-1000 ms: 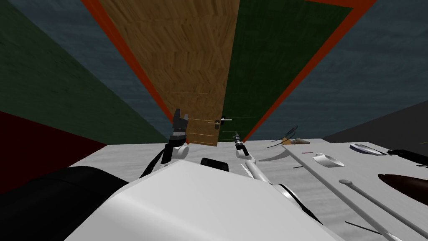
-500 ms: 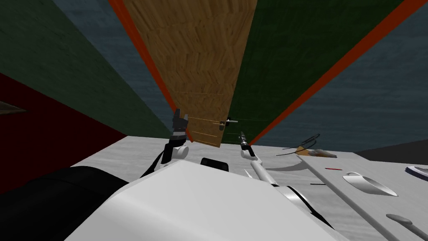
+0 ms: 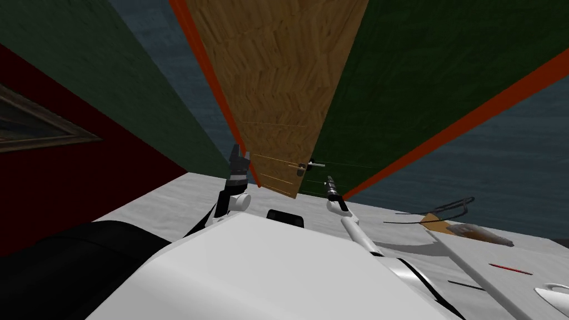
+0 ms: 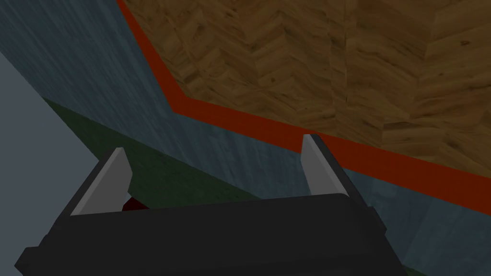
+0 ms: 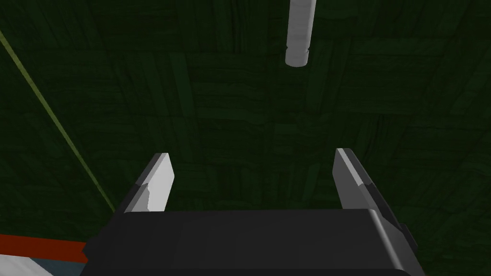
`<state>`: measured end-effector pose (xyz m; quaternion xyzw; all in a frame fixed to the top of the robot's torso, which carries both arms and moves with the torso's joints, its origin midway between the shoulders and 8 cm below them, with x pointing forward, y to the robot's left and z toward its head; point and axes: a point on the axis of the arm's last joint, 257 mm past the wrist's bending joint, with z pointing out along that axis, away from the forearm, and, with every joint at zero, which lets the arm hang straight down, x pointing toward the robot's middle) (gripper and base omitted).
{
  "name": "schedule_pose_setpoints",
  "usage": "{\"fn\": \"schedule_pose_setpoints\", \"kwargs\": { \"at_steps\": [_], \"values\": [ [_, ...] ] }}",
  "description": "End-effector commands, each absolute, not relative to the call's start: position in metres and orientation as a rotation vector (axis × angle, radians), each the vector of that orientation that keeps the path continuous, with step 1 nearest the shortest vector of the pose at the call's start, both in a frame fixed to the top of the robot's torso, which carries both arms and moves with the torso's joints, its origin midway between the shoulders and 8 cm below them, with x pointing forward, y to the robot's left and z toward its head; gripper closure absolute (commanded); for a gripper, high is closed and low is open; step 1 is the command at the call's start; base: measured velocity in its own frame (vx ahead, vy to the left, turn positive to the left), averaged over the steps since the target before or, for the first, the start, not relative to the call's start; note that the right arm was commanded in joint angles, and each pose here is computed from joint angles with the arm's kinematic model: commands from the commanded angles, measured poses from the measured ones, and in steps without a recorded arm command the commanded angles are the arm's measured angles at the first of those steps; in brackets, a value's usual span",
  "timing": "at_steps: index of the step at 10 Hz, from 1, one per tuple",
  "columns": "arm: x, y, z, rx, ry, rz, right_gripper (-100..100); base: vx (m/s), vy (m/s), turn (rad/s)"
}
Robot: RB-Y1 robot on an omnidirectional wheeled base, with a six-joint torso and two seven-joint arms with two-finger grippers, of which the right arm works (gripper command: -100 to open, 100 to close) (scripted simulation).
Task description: Pull the door open
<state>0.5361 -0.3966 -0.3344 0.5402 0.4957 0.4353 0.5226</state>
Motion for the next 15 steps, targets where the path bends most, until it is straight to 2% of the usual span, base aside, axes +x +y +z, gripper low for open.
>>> {"fn": "schedule_pose_setpoints", "kwargs": {
  "at_steps": [1,4,7,8,9,15],
  "values": [
    [0.536,-0.424,-0.323,1.302,1.137,1.026,-100,0.141,-0.015,0.377],
    [0.536,-0.450,-0.306,1.306,1.076,1.019,-100,0.158,-0.020,0.267],
    [0.545,-0.446,-0.293,1.299,1.044,1.054,-100,0.180,-0.009,0.276],
    [0.543,-0.448,-0.294,1.300,1.048,1.044,-100,0.097,0.012,0.054],
    [0.543,-0.448,-0.294,1.300,1.048,1.044,100,-0.014,-0.003,-0.048],
    [0.533,-0.465,-0.299,1.309,1.052,1.013,100,-0.036,-0.009,0.002]
  ]
}}
